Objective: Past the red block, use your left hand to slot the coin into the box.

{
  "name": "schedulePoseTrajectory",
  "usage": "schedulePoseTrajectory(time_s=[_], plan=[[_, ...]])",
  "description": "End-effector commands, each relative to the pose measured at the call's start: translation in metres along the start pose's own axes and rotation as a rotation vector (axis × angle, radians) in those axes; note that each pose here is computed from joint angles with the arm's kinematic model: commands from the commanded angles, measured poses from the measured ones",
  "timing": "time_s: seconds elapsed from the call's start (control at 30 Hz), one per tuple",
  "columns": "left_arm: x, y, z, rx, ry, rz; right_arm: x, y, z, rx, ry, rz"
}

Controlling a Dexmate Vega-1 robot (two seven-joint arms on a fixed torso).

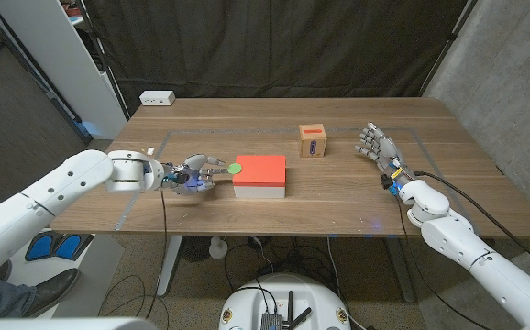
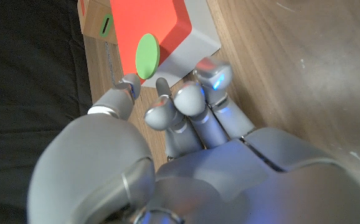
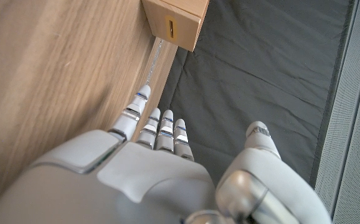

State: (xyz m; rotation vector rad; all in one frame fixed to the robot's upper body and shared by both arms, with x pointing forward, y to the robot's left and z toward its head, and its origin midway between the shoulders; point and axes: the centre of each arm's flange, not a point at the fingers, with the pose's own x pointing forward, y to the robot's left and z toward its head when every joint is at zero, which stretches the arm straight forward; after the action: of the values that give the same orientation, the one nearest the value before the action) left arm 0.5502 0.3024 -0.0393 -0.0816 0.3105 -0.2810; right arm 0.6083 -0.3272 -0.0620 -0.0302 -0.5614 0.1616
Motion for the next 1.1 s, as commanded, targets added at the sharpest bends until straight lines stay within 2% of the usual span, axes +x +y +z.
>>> schedulePoseTrajectory(time_s=[0.03, 1.1], plan=[[0.009, -0.007, 0.001, 0.014, 0.018, -0.017, -0.001, -0.007, -0.002, 0.001, 0.003, -0.012], [0.005, -0.018, -0.004, 0.021, 0.014, -0.026, -0.011, -0.011, -0.008, 0.016, 0.006, -0.022]])
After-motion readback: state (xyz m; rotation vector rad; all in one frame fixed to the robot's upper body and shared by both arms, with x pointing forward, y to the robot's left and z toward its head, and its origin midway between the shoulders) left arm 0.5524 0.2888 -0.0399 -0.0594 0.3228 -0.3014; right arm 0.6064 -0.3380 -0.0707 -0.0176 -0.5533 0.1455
